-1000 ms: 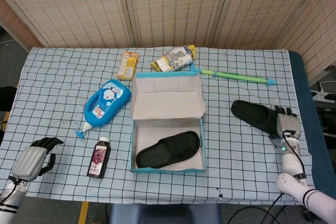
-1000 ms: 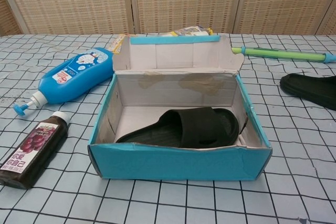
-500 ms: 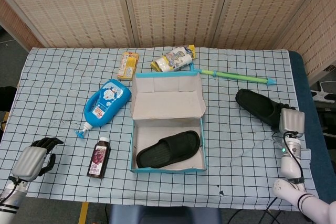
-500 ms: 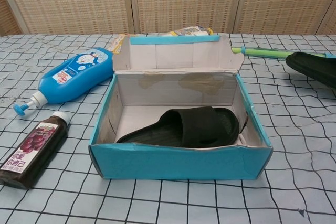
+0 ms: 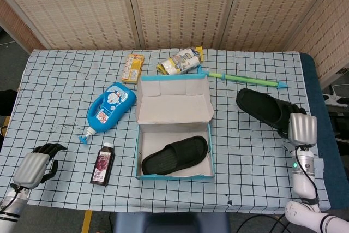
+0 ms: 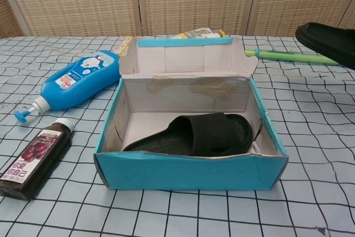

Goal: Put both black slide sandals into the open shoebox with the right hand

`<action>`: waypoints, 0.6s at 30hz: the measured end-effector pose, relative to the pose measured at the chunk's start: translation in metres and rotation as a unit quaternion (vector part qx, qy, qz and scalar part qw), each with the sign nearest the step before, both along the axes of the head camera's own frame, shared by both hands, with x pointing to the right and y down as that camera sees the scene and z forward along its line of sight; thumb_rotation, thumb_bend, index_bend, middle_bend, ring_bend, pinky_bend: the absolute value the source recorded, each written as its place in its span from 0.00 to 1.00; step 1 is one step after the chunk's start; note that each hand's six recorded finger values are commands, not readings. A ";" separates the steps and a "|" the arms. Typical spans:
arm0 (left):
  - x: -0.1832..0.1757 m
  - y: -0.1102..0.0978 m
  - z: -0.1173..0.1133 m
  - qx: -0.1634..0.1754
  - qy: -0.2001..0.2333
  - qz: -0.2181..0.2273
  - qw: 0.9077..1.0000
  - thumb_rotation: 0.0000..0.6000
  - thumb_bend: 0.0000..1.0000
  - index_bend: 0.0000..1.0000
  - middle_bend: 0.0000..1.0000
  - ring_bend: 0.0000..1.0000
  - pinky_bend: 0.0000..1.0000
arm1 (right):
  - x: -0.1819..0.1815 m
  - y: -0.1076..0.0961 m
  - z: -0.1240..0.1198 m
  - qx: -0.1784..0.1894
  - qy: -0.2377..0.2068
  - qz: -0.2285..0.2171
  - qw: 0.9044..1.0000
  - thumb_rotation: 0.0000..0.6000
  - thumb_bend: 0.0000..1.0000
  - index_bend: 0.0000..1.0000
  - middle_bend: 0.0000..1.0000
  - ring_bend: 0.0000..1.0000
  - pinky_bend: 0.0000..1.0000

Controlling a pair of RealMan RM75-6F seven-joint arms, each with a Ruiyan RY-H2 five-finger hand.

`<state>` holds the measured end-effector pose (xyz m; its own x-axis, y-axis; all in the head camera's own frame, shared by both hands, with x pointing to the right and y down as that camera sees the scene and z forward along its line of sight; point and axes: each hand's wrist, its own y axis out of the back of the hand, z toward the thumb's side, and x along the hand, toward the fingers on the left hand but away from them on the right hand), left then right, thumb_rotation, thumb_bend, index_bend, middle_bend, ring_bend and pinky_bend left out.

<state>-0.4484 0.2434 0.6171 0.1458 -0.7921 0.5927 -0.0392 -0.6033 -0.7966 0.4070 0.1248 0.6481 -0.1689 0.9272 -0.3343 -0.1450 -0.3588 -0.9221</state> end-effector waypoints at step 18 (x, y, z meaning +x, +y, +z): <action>0.000 -0.001 -0.002 0.003 0.003 -0.001 1.000 1.00 0.67 0.27 0.24 0.19 0.30 | -0.190 0.021 -0.019 0.060 -0.149 -0.215 0.963 1.00 0.00 0.63 0.62 0.55 0.69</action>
